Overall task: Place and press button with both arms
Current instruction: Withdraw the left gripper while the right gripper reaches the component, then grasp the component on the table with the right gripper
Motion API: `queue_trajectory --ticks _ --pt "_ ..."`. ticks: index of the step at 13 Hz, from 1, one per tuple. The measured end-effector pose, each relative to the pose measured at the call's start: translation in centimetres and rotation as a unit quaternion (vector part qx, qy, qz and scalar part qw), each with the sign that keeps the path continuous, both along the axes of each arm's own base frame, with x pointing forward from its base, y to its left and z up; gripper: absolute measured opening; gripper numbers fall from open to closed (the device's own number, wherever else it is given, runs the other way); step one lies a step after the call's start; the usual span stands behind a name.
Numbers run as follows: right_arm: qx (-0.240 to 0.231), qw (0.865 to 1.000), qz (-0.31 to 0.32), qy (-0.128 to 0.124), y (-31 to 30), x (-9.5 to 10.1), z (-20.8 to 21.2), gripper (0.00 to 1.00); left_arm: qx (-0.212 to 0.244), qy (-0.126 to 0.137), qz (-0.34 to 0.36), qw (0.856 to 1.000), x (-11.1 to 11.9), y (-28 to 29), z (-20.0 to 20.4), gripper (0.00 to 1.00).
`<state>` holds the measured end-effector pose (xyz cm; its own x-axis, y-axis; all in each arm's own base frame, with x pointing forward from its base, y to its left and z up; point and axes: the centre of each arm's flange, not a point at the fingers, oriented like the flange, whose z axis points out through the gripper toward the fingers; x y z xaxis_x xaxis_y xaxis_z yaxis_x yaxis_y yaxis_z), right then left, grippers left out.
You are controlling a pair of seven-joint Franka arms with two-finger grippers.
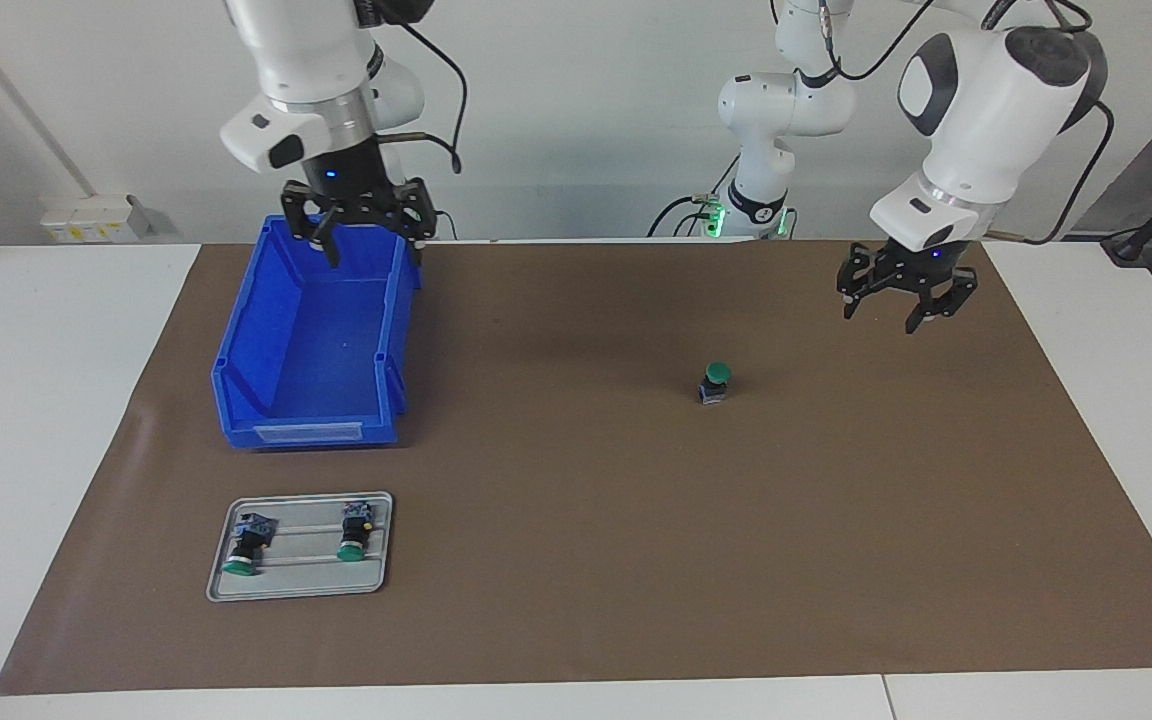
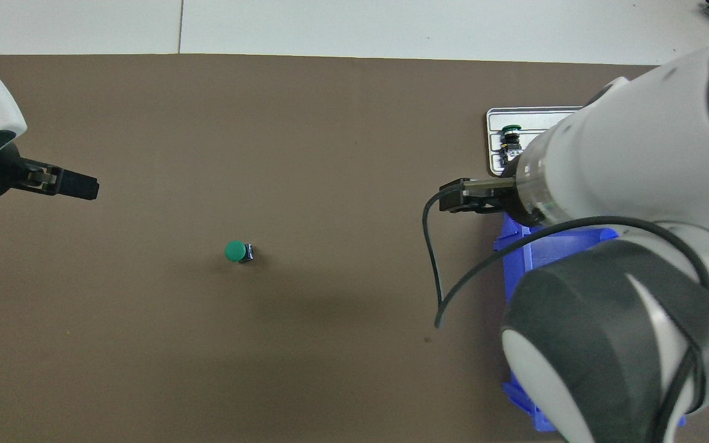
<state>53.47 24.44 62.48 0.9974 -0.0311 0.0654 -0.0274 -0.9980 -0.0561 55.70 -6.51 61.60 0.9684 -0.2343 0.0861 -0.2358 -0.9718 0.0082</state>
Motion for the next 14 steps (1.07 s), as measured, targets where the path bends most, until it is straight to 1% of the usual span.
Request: queue_trajectory --ticks 2,4,7,9,11,12,14 --pt "0.010 1.000 -0.025 -0.004 6.4 -1.0 -2.4 1.00 0.000 0.013 0.014 1.000 -0.5 0.0 1.6 1.00" --pt "0.014 1.000 -0.023 -0.004 12.6 -1.9 -6.0 1.00 0.001 0.025 0.030 0.999 -1.0 0.0 3.2 1.00" --pt "0.037 0.999 -0.010 -0.027 21.6 -2.9 -11.2 1.00 0.002 0.042 0.072 0.996 -1.6 0.5 3.9 1.00" --pt "0.048 0.998 0.009 -0.040 25.4 -3.4 -13.6 1.00 0.003 0.055 0.091 0.994 -1.8 1.5 3.7 1.00" --pt "0.048 0.997 0.024 -0.047 27.7 -3.7 -16.0 1.00 0.003 0.055 0.093 0.994 -1.7 2.9 3.7 1.00" --pt "0.046 0.997 0.034 -0.050 29.1 -4.0 -17.9 1.00 0.003 0.055 0.085 0.995 -1.6 3.3 3.6 1.00" --pt "0.036 0.996 0.049 -0.059 31.7 -3.9 -22.1 1.00 0.003 0.057 0.078 0.995 -1.7 3.3 3.6 1.00"
